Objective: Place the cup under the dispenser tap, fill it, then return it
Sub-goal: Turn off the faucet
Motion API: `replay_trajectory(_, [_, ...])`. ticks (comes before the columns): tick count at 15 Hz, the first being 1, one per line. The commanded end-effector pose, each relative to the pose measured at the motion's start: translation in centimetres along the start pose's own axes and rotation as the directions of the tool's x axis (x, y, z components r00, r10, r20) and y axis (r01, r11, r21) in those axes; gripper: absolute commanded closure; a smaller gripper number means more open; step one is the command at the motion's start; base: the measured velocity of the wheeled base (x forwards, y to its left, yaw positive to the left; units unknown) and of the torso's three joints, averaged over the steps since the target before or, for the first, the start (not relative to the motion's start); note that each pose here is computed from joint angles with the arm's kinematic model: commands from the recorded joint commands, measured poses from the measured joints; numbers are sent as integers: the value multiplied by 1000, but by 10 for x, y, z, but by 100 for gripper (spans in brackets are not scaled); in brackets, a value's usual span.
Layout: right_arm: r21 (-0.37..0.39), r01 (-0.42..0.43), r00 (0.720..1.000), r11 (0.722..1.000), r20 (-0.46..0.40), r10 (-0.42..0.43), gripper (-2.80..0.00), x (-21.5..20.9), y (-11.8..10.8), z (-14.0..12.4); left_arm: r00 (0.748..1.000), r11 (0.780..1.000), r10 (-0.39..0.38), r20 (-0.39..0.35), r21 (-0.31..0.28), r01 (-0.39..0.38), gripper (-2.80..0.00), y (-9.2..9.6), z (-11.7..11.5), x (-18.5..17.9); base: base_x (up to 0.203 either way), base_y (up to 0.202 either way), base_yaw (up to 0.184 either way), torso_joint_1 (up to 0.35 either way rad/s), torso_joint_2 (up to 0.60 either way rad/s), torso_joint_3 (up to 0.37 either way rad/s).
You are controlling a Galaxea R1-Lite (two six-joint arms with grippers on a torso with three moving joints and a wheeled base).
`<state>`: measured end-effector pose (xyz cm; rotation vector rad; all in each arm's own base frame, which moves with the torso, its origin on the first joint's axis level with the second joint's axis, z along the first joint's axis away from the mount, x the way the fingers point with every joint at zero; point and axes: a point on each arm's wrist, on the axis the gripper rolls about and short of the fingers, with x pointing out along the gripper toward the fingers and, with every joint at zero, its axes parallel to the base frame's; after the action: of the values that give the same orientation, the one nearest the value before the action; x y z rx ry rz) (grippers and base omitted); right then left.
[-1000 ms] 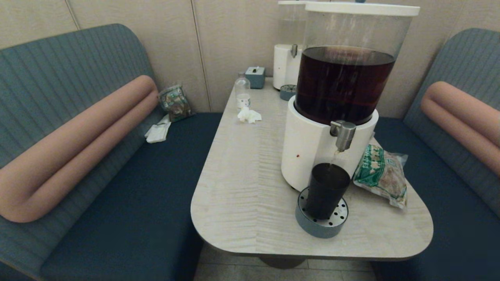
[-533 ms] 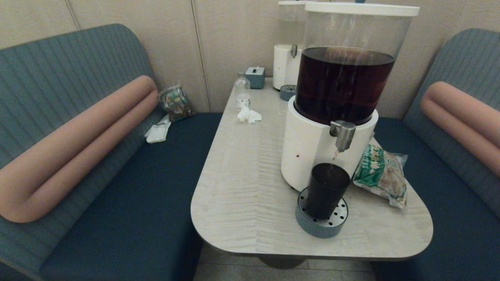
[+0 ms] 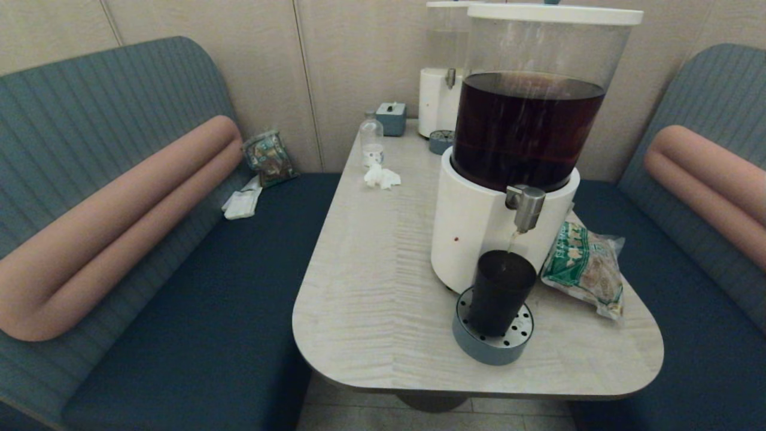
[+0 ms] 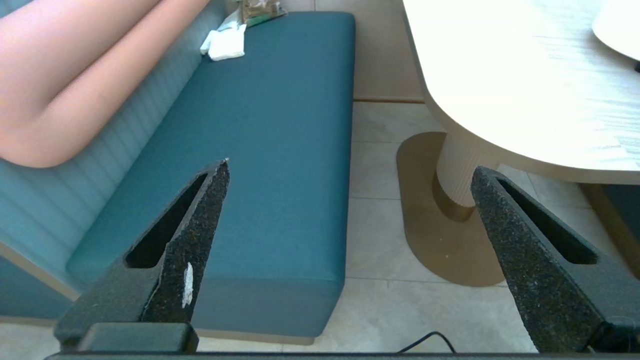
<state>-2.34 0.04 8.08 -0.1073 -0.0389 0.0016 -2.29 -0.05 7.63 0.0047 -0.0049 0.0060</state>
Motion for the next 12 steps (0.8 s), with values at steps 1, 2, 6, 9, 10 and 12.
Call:
replay_trajectory(1, [14, -20, 997, 1000, -68, 21, 0, 0, 1, -8, 1000, 1000, 2, -2, 4, -2, -280, 0, 0, 0, 0, 0, 0, 0, 0, 0])
replay_trajectory(2, [12, -19, 998, 1000, -63, 20, 0, 0, 1, -7, 1000, 1000, 2, -3, 6, -2, -280, 0, 0, 0, 0, 0, 0, 0, 0, 0])
replay_trajectory(6, [10, -18, 998, 1000, -55, 19, 0, 0, 1, -7, 1000, 1000, -9, -6, 22, 9, -280, 0, 0, 0, 0, 0, 0, 0, 0, 0])
replay_trajectory(9, [27, -16, 998, 1000, -56, 17, 0, 0, 1, -7, 993, 997, -74, 93, 22, 72, -280, -1, 35, -10, 0, 0, 0, 0, 0, 0])
replay_trajectory(10, [28, -13, 998, 1000, -56, 15, 0, 0, 1, -7, 988, 995, -104, 117, 6, 104, -280, -2, 55, -12, 0, 0, 0, 0, 0, 0])
replay_trajectory(12, [28, -14, 998, 1000, -56, 15, 0, 0, 1, -7, 975, 976, -201, 93, -61, 207, -280, -3, 101, -2, 0, 0, 0, 0, 0, 0])
